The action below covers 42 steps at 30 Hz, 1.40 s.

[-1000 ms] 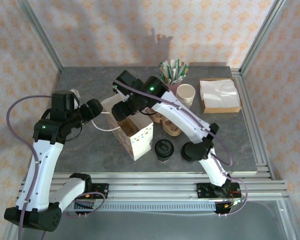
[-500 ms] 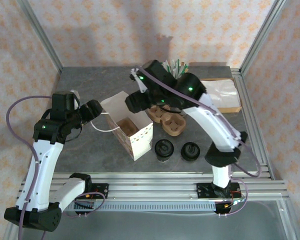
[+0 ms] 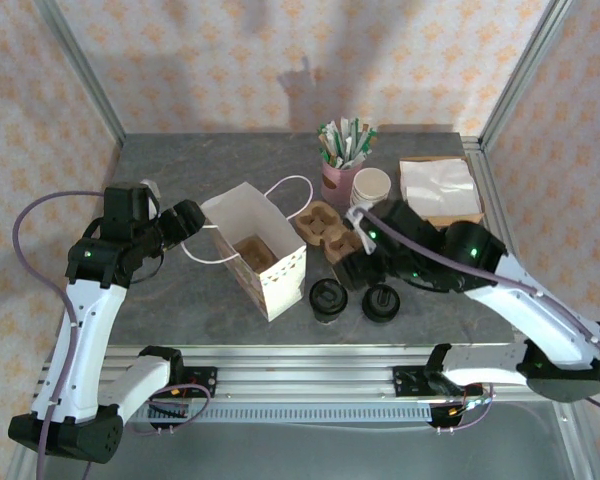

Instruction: Pack the takeout coffee

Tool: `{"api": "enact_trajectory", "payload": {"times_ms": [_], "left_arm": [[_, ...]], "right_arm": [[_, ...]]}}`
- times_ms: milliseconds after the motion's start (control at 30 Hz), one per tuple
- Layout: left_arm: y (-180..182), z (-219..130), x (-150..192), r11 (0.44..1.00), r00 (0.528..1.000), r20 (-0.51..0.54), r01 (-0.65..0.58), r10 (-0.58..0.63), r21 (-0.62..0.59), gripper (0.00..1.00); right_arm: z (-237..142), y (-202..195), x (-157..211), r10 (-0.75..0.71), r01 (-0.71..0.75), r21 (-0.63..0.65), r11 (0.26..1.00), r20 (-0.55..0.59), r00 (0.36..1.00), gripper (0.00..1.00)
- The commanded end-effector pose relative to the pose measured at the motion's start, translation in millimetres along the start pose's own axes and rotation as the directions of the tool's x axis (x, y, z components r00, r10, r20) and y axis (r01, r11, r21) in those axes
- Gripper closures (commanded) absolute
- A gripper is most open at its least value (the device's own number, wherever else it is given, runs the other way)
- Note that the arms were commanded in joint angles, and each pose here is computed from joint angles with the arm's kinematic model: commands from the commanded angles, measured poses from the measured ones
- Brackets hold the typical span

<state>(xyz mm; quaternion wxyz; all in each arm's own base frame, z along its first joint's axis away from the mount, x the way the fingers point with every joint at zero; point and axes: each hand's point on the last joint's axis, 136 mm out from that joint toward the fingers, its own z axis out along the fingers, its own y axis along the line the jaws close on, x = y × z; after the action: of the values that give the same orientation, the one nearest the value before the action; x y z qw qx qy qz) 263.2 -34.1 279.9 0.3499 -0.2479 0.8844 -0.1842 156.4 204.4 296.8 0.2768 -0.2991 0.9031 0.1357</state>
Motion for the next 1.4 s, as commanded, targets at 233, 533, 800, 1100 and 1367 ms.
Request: {"api": "enact_trajectory", "payload": {"times_ms": [233,533,800,1100,1367], "left_arm": [[6.4,-16.2,5.0,1.0,1.0,0.005,-0.027,0.027,-0.017,0.2],[9.8,-19.0,8.5,0.999,1.0,0.004,-0.03,0.03,-0.025,0.19],[9.3,-20.2,7.6,0.999,0.999,0.008,-0.03,0.031,-0.024,0.19],[10.0,-19.7,8.3,0.999,1.0,0.005,-0.027,0.027,-0.027,0.19],[8.8,-18.7,8.1,0.999,1.0,0.003,-0.024,0.024,-0.022,0.19]], "right_arm": [[87.5,19.8,65.0,0.013,-0.031,-0.089,0.996,-0.193,0.981,0.2],[120.9,33.5,56.7,-0.041,0.02,-0.097,0.995,-0.219,0.975,0.18],[134.9,21.1,53.7,-0.049,0.048,-0.008,0.999,-0.224,0.973,0.16],[140.9,19.6,57.2,-0.046,0.047,0.001,0.999,-0.227,0.973,0.13],[149.1,17.1,58.1,-0.041,0.048,0.024,0.999,-0.235,0.971,0.13]]}}
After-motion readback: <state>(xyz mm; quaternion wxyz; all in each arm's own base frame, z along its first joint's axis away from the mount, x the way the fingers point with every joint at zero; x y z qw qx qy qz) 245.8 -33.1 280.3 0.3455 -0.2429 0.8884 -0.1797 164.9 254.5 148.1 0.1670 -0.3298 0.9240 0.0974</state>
